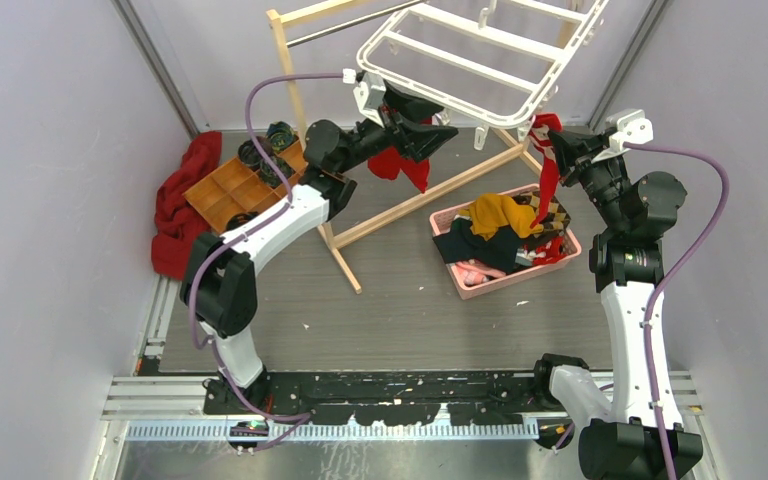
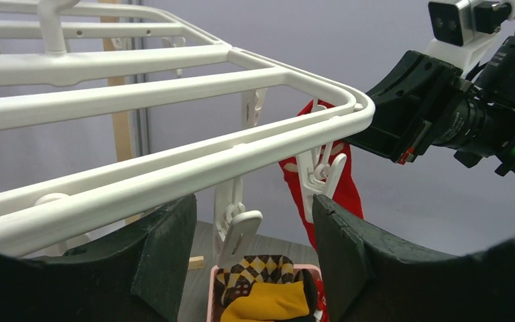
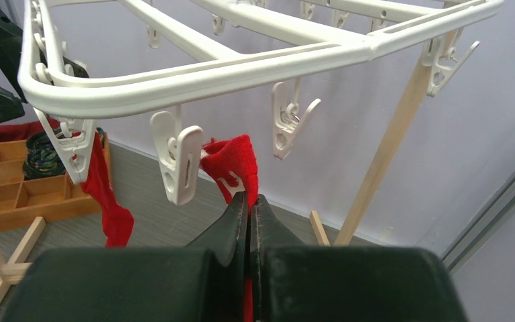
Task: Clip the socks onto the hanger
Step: Open the clamp at the hanger.
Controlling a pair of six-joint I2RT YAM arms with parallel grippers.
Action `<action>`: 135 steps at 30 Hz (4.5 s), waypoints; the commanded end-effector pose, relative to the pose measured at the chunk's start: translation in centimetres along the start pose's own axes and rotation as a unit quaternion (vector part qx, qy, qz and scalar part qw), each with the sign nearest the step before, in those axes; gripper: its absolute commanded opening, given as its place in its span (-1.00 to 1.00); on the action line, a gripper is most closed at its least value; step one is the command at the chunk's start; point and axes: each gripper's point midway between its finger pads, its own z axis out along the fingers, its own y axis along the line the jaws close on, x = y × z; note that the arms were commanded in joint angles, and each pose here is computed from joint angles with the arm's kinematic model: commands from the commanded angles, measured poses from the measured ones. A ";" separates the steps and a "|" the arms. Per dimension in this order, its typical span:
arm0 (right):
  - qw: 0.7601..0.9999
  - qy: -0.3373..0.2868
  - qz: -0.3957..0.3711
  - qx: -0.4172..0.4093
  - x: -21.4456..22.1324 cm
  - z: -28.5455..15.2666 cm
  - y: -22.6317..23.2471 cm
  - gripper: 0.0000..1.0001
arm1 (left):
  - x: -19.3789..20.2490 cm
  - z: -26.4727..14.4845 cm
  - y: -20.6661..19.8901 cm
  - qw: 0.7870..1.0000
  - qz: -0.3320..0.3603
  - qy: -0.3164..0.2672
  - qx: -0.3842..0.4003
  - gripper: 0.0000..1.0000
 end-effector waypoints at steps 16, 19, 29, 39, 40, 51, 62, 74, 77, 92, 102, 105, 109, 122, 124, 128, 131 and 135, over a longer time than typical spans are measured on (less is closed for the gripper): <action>1.000 -0.028 -0.014 -0.004 -2.2 -0.1 0.1 -0.98 | -2.9 1.3 -3.0 0.994 -0.014 -0.042 0.098 0.21; 1.000 -0.027 -0.013 -0.005 -2.1 -0.1 0.1 -0.98 | -2.9 1.5 -3.6 0.992 -0.026 -0.039 0.118 0.22; 1.000 -0.027 -0.003 -0.005 -2.1 -0.1 0.3 -0.98 | -2.5 1.6 -3.9 0.990 -0.042 -0.033 0.133 0.22; 1.000 -0.027 -0.003 -0.005 -2.1 -0.2 0.3 -0.98 | -2.0 2.3 -3.9 0.992 -0.045 -0.032 0.115 0.21; 1.000 -0.028 -0.003 -0.004 -2.1 -0.2 0.2 -0.98 | -2.0 2.3 -3.9 0.992 -0.045 -0.033 0.114 0.22; 1.000 -0.029 -0.003 -0.004 -2.2 -0.2 0.3 -0.98 | -1.4 2.5 -2.7 0.996 -0.042 -0.031 0.066 0.26; 1.000 -0.029 -0.004 -0.004 -2.2 -0.3 0.3 -0.98 | -0.9 2.5 -2.7 0.997 -0.036 -0.025 0.059 0.27; 1.000 -0.029 -0.002 -0.005 -2.2 -0.3 0.3 -0.98 | -1.0 2.8 -2.5 0.997 -0.033 -0.029 0.057 0.27; 1.000 -0.029 -0.002 -0.005 -2.1 -0.3 0.3 -0.97 | -1.1 2.9 -2.6 0.997 -0.032 -0.031 0.058 0.25; 1.000 -0.028 -0.001 -0.006 -2.1 -0.3 0.4 -0.98 | -1.0 3.2 -2.3 0.997 -0.029 -0.033 0.065 0.34; 1.000 -0.027 -0.001 -0.005 -2.1 -0.5 0.4 -0.98 | -1.2 3.7 -2.8 0.994 -0.042 -0.037 0.091 0.31; 1.000 -0.027 -0.001 -0.005 -2.0 -0.5 0.4 -0.98 | -1.2 3.6 -3.1 0.994 -0.043 -0.036 0.094 0.29; 1.000 -0.026 0.000 -0.005 -2.0 -0.5 0.4 -0.98 | -1.9 3.1 -3.5 0.992 -0.049 -0.050 0.101 0.29; 1.000 -0.026 0.001 -0.007 -2.0 -0.5 0.5 -0.98 | -2.5 2.6 -4.4 0.990 -0.056 -0.058 0.117 0.22; 1.000 -0.026 0.001 -0.007 -2.0 -0.5 0.5 -0.98 | -2.6 2.7 -4.3 0.990 -0.056 -0.060 0.116 0.22; 1.000 -0.026 0.001 -0.007 -1.9 -0.5 0.5 -0.98 | -2.7 2.7 -4.3 0.990 -0.057 -0.062 0.116 0.22; 1.000 -0.025 0.002 -0.007 -1.9 -0.4 0.5 -0.98 | -2.8 2.7 -4.3 0.990 -0.059 -0.063 0.116 0.22; 1.000 -0.025 0.001 -0.008 -1.9 -0.5 0.5 -0.98 | -2.9 2.9 -4.2 0.989 -0.063 -0.065 0.115 0.20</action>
